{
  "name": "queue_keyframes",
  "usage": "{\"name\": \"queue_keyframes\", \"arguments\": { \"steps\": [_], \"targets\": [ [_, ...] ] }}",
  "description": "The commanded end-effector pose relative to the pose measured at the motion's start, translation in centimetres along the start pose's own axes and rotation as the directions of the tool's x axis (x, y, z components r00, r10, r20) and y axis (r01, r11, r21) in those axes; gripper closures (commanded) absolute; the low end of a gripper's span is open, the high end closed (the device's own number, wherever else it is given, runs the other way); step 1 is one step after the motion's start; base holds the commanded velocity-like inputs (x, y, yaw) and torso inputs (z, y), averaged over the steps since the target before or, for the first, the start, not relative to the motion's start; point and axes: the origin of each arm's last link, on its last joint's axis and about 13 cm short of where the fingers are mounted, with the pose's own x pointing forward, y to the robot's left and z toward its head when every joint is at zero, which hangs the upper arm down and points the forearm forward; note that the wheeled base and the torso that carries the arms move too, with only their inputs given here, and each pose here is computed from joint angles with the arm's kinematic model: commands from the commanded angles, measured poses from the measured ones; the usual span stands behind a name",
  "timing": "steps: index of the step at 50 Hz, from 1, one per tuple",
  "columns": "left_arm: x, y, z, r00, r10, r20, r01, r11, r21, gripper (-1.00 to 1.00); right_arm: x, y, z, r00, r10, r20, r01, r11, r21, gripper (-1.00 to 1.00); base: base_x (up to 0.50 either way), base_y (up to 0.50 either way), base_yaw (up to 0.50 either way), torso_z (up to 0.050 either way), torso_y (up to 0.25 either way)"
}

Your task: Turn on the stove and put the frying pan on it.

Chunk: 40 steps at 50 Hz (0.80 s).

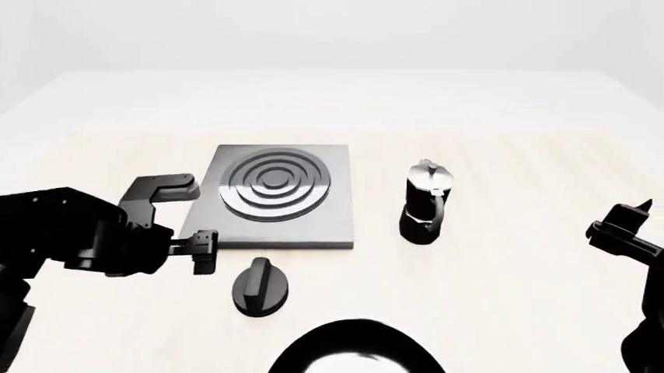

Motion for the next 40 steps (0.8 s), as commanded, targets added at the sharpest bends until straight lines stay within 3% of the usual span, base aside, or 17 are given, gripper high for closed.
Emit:
{"name": "queue_keyframes", "arguments": {
  "steps": [1,40],
  "targets": [
    [1.7,-0.3,-0.7,0.999,0.001,-0.044,0.000,1.000,0.022,-1.00,-0.1,0.0,0.1,1.000,0.003,0.001,-0.003,1.000,0.003,-1.00,0.00,0.00,0.00,0.000,0.000],
    [3.3,-1.0,-1.9,0.994,-0.072,-0.088,0.078,0.995,0.066,-1.00,0.0,0.1,0.1,1.000,0.004,-0.001,-0.004,1.000,0.005,-1.00,0.00,0.00,0.00,0.000,0.000]
  ]
}}
